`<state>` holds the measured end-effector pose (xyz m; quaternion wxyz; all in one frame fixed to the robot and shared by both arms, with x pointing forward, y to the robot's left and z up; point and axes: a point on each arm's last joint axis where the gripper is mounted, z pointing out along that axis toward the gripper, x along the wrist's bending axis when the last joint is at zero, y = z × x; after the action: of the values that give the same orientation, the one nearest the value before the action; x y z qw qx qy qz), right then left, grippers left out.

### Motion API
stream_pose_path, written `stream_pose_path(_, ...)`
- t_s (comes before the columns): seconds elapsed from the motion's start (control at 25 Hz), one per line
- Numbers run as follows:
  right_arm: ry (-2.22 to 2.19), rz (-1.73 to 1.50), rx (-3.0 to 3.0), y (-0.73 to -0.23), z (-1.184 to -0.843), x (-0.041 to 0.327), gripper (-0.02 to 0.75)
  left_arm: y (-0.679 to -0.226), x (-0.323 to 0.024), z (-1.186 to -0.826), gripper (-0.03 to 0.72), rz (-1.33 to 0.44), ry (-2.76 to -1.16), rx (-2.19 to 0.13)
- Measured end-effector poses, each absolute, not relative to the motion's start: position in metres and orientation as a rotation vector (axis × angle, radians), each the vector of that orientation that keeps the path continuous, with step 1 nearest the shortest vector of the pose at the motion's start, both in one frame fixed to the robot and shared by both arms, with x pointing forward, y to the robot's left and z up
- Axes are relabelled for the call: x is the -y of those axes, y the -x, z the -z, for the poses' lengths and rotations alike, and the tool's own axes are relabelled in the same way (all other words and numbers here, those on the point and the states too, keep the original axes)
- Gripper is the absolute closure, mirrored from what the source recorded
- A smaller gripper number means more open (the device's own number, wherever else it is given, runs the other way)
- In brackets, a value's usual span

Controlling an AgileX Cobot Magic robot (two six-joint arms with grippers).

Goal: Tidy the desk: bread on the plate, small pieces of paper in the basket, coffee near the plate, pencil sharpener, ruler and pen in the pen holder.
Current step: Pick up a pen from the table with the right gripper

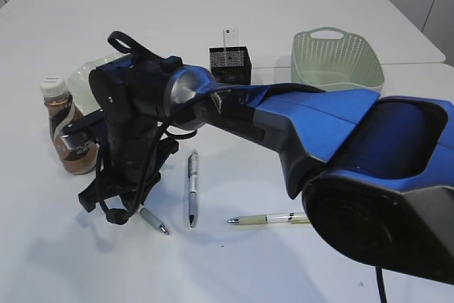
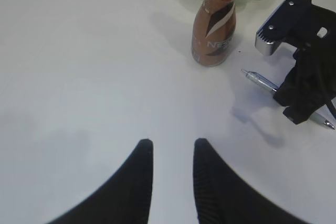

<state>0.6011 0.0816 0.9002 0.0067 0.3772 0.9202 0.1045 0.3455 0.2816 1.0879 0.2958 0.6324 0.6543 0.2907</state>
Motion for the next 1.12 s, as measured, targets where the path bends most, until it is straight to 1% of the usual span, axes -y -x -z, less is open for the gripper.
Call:
stream_pose_path(0.24,-1.168,-0.366,-2.868,-0.605,-0.909,-0.085,0.632,-0.346,-0.283,-1.088,0.510,-0.797,-1.687,-1.734)
stream_pose_path(0.28,-1.161,-0.395,-2.858,-0.606,-0.919,-0.087,0.633,-0.346,-0.283,-1.089,0.510,-0.799,-1.688,-1.734)
stream_pose_path(0.32,-1.161,-0.395,-2.858,-0.606,-0.919,-0.087,0.633,-0.346,-0.283,-1.089,0.510,-0.799,-1.688,-1.734)
stream_pose_path(0.4,-1.145,-0.467,-2.833,-0.609,-0.939,-0.090,0.633,-0.346,-0.283,-1.089,0.510,-0.799,-1.688,-1.734)
stream_pose_path(0.44,-1.145,-0.467,-2.833,-0.609,-0.939,-0.090,0.633,-0.346,-0.283,-1.089,0.510,-0.799,-1.688,-1.734)
stream_pose_path(0.68,-1.124,-0.545,-2.797,-0.609,-0.970,-0.089,0.633,-0.346,-0.283,-1.089,0.510,-0.799,-1.688,-1.734)
stream_pose_path(0.72,-1.124,-0.545,-2.797,-0.609,-0.970,-0.089,0.633,-0.346,-0.283,-1.089,0.510,-0.799,-1.688,-1.734)
stream_pose_path(0.76,-1.119,-0.569,-2.781,-0.609,-0.981,-0.087,0.633,-0.346,-0.283,-1.089,0.510,-0.799,-1.688,-1.734)
stream_pose_path(0.8,-1.119,-0.569,-2.781,-0.609,-0.981,-0.087,0.633,-0.346,-0.283,-1.089,0.510,-0.799,-1.688,-1.734)
stream_pose_path(0.84,-1.114,-0.612,-2.752,-0.609,-1.001,-0.082,0.634,-0.346,-0.283,-1.089,0.510,-0.799,-1.688,-1.734)
stream_pose_path(0.92,-1.116,-0.625,-2.740,-0.610,-1.007,-0.079,0.633,-0.346,-0.283,-1.089,0.510,-0.799,-1.688,-1.734)
stream_pose_path(1.12,-1.097,-0.685,-2.662,-0.609,-1.048,-0.064,0.634,-0.346,-0.283,-1.088,0.510,-0.800,-1.690,-1.734)
